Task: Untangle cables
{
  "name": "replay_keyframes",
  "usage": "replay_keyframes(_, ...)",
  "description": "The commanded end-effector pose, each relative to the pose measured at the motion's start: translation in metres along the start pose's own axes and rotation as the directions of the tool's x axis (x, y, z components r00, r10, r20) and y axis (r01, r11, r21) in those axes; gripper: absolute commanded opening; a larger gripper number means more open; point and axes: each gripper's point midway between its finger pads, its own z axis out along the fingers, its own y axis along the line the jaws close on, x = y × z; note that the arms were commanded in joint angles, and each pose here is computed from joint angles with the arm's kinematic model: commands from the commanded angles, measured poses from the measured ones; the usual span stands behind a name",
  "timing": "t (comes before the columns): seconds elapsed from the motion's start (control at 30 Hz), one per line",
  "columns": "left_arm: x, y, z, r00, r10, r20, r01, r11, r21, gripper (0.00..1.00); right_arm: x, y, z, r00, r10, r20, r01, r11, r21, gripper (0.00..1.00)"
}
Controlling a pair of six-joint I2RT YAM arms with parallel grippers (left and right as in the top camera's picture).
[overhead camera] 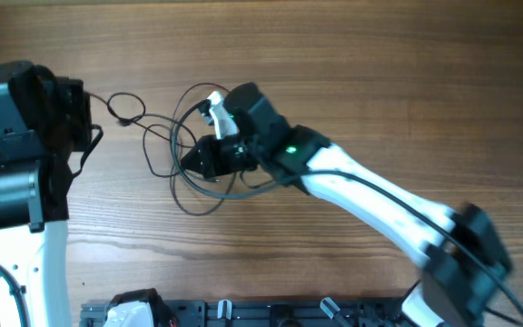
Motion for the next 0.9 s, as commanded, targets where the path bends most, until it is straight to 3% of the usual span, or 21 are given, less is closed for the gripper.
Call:
replay_keyframes(0.0,-0.005,0.009,0.014,0.987,0.163,-0.002,-0.163,0.984,-0.068,0.04,-0.019,0.043,-0.069,0.975,-0.155,0.162,0.153,0.988,0.028,0.04)
replay_keyframes(0.2,-0.006,0.010,0.027,0.974,0.228,-0.003,-0.228,0.970,-0.087,0.04,-0.025,-0.006,-0.157,0.951,-0.058,0.302,-0.033,0.956,0.290,0.04)
replay_keyframes(0.4,-0.012,-0.005,0.028,0.969,0.246,0.036,-0.245,0.969,-0.036,0.04,-0.009,-0.051,-0.209,0.954,-0.044,0.297,-0.099,0.887,0.450,0.04)
replay_keyframes(0.53,-0.015,-0.025,0.025,0.949,0.309,0.068,-0.312,0.949,0.040,0.04,-0.005,-0.101,-0.244,0.933,0.005,0.361,-0.243,0.747,0.618,0.04)
replay_keyframes(0.7,0.004,-0.089,-0.014,0.845,0.521,0.123,-0.528,0.773,0.351,0.04,-0.002,-0.145,-0.283,0.885,0.070,0.459,-0.407,0.593,0.694,0.04)
replay_keyframes(0.83,0.029,-0.144,-0.081,0.769,0.594,0.238,-0.585,0.503,0.636,0.04,-0.004,-0.171,-0.286,0.888,0.119,0.443,-0.427,0.572,0.701,0.04)
replay_keyframes(0.87,0.031,-0.150,-0.092,0.763,0.593,0.259,-0.587,0.465,0.663,0.04,-0.004,-0.177,-0.283,0.893,0.133,0.430,-0.424,0.568,0.705,0.04)
